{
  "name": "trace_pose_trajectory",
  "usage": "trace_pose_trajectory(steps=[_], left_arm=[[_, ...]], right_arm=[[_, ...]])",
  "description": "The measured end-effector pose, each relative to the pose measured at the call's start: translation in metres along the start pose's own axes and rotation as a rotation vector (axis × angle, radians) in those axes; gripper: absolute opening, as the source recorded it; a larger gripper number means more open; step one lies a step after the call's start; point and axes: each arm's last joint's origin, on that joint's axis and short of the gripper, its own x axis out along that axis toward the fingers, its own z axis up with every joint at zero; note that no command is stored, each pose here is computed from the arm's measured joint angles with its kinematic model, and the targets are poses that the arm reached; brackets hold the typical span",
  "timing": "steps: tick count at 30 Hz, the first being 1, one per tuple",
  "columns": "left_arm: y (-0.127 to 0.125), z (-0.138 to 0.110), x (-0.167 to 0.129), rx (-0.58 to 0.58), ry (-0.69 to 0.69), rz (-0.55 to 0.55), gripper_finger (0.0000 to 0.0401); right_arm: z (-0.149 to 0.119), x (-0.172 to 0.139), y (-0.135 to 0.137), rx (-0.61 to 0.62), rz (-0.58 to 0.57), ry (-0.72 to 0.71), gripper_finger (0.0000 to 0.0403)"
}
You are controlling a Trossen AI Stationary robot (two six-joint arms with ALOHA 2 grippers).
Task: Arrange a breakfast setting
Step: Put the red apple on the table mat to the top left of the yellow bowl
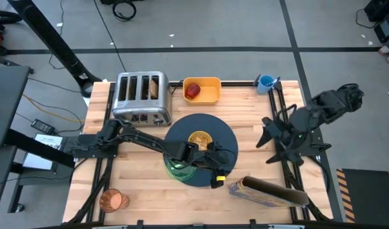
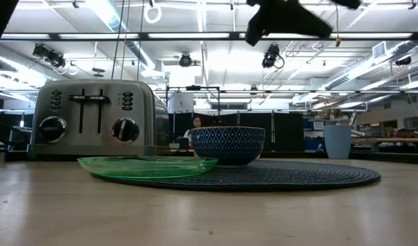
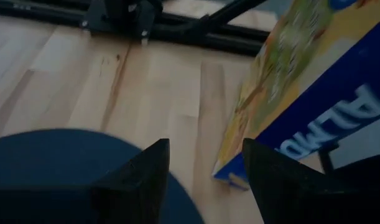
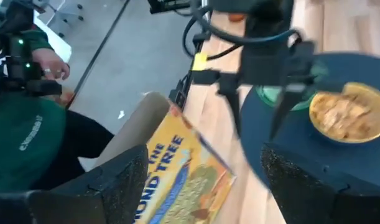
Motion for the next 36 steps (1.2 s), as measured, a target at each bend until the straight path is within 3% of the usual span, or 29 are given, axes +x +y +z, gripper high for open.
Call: trace_pose_trajectory(steps=[8,17,22,27,32,36], left_arm=[[0.007,0.005,-0.031,0.056,0.124,0.039,0.0208],[0.035,0.019,-0.082,0.084,0.266,0.139,0.0208],[0.043,0.028,-0.102,0.089,0.257,0.159,0.0208],[0.039,0.021,-0.123,0.184,0.363,0.167,0.0208],[0.034,0.009,-0.146,0.265,0.503,0.202,0.0208],[0.037,0.002,-0.165,0.291,0.513,0.185,0.0208]], right_arm=[[-0.007,0.033,0.024,0.157,-0.026,0.111,0.0292],[0.018,0.035,0.031,0.254,-0.188,0.04,0.0284],[0.03,0.022,0.007,0.399,-0.39,-0.048,0.0284],[0.034,0.018,-0.027,0.553,-0.547,-0.038,0.0284],[0.042,0.03,-0.059,0.701,-0.676,-0.029,0.0284],[0.047,0.045,-0.09,0.852,-0.775,-0.017,0.0284]])
